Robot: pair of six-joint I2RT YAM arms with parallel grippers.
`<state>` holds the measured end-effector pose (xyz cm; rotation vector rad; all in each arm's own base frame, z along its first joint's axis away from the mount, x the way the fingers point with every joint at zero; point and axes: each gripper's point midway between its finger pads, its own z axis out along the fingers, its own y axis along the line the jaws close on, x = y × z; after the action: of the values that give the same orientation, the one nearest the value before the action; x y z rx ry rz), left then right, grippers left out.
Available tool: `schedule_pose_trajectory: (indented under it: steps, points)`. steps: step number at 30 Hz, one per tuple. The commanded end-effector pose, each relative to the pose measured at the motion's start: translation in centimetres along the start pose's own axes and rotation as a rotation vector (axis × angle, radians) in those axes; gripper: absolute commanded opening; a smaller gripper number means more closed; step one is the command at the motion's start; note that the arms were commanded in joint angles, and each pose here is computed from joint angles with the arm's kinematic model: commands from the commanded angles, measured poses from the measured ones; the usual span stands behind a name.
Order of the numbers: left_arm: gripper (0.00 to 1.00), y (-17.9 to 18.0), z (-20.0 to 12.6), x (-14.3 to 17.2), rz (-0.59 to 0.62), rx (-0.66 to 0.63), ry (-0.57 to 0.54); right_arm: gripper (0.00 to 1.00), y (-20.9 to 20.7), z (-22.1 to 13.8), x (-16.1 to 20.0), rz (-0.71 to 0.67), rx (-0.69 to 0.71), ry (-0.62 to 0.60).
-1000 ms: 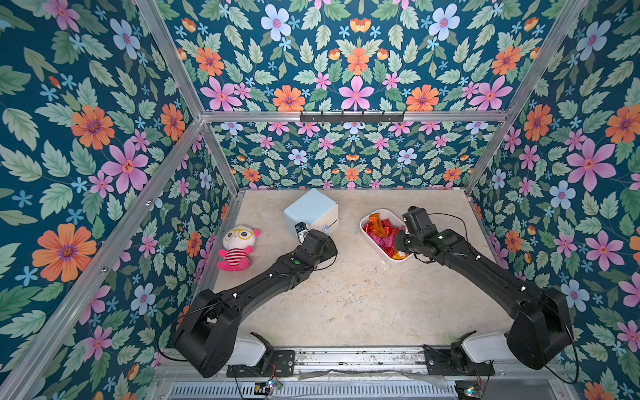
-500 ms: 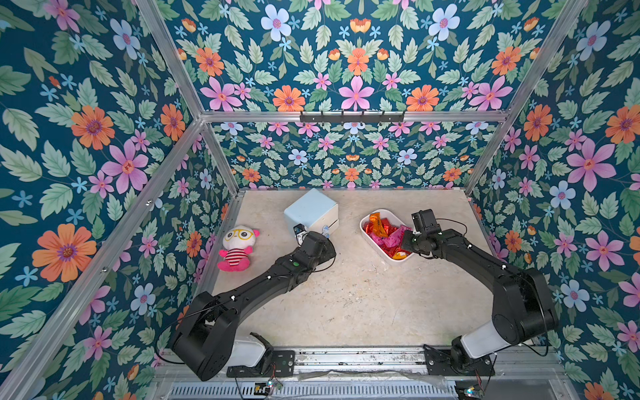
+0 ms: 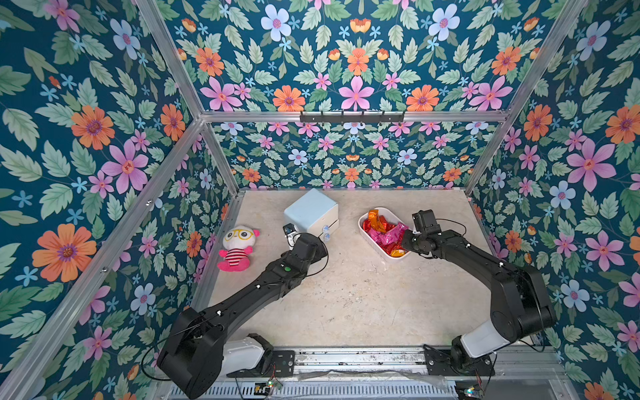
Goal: Put the tea bags into the storage box
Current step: Place the tea bag in the storage box, then reset both arms
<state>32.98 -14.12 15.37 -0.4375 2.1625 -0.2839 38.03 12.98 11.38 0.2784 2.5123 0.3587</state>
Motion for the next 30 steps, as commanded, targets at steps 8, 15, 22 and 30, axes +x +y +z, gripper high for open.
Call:
schedule_pose_trajectory:
  steps: [8, 15, 22, 30]
  points:
    - [0.99, 7.3, -1.2, -6.5, 0.177, -0.292, -0.346, 0.91, -3.4, -6.7, -6.5, -0.015, 0.153, -0.404]
    - [0.99, 12.4, 0.7, -8.4, 0.250, -0.358, -0.408, 0.95, -12.1, -8.5, -6.6, 0.115, 0.238, -0.761]
    - [0.99, 14.4, 4.8, -6.7, 0.384, -0.292, -0.388, 0.97, -13.4, -9.0, -5.8, 0.023, 0.258, -0.912]
    - [0.99, 14.4, 5.8, -7.6, 0.419, -0.230, -0.498, 0.97, -13.2, -6.7, -4.8, -0.015, 0.258, -0.763]
